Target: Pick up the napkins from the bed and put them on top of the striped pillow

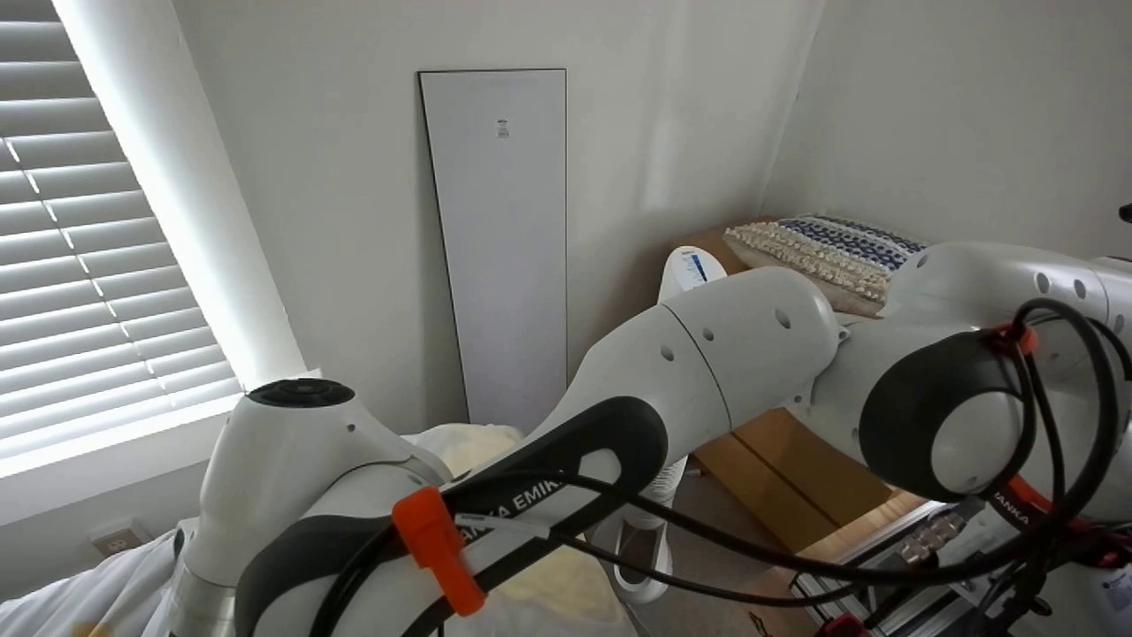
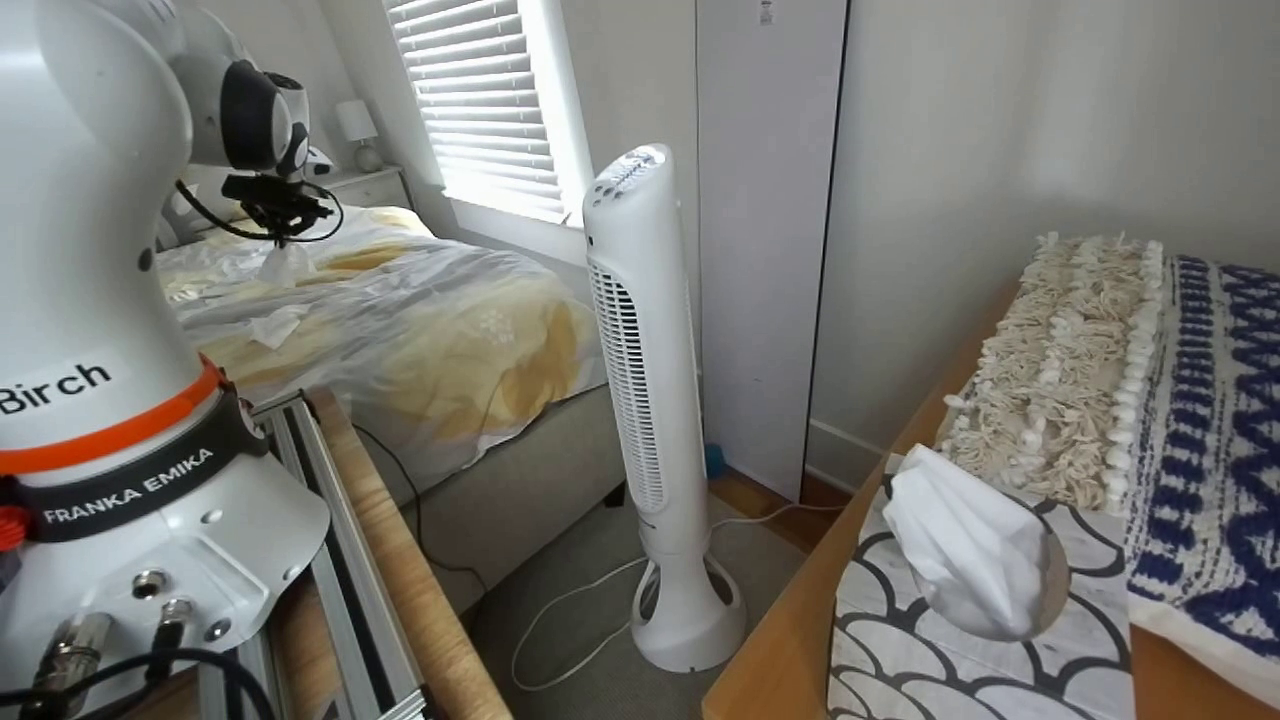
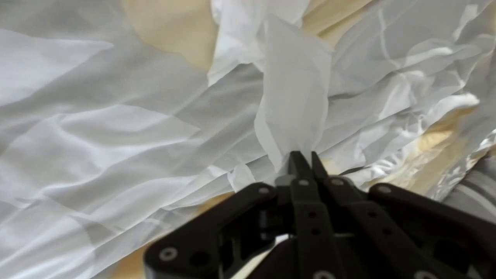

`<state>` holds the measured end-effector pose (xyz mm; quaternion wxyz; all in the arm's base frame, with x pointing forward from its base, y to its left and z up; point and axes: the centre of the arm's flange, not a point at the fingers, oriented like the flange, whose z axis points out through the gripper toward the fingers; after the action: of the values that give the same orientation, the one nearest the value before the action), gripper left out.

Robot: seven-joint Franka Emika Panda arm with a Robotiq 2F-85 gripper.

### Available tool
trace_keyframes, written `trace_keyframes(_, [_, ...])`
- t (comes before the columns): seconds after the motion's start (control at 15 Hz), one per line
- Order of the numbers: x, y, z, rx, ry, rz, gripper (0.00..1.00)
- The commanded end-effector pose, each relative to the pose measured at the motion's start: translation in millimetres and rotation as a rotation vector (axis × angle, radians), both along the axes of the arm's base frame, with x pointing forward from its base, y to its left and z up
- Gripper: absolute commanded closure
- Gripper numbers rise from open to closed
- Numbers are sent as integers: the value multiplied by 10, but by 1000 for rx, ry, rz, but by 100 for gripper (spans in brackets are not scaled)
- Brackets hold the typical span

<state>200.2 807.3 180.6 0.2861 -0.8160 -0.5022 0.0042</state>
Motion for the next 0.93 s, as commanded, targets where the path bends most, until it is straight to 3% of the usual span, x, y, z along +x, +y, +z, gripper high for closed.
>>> trace_keyframes(0.0, [-210, 104, -96, 22, 121, 156, 100])
trace_keyframes(0.13, [-324, 51, -182, -15, 183, 236, 100])
trace_keyframes(0.47, [-386, -220, -604, -222, 252, 333, 100])
trace_keyframes(0.73, [-400, -257, -877, -276, 270, 402, 100])
trace_keyframes(0.8, [-413, -265, -905, -284, 264, 413, 74])
trace_keyframes(0.87, [-416, -283, -905, -290, 258, 419, 72])
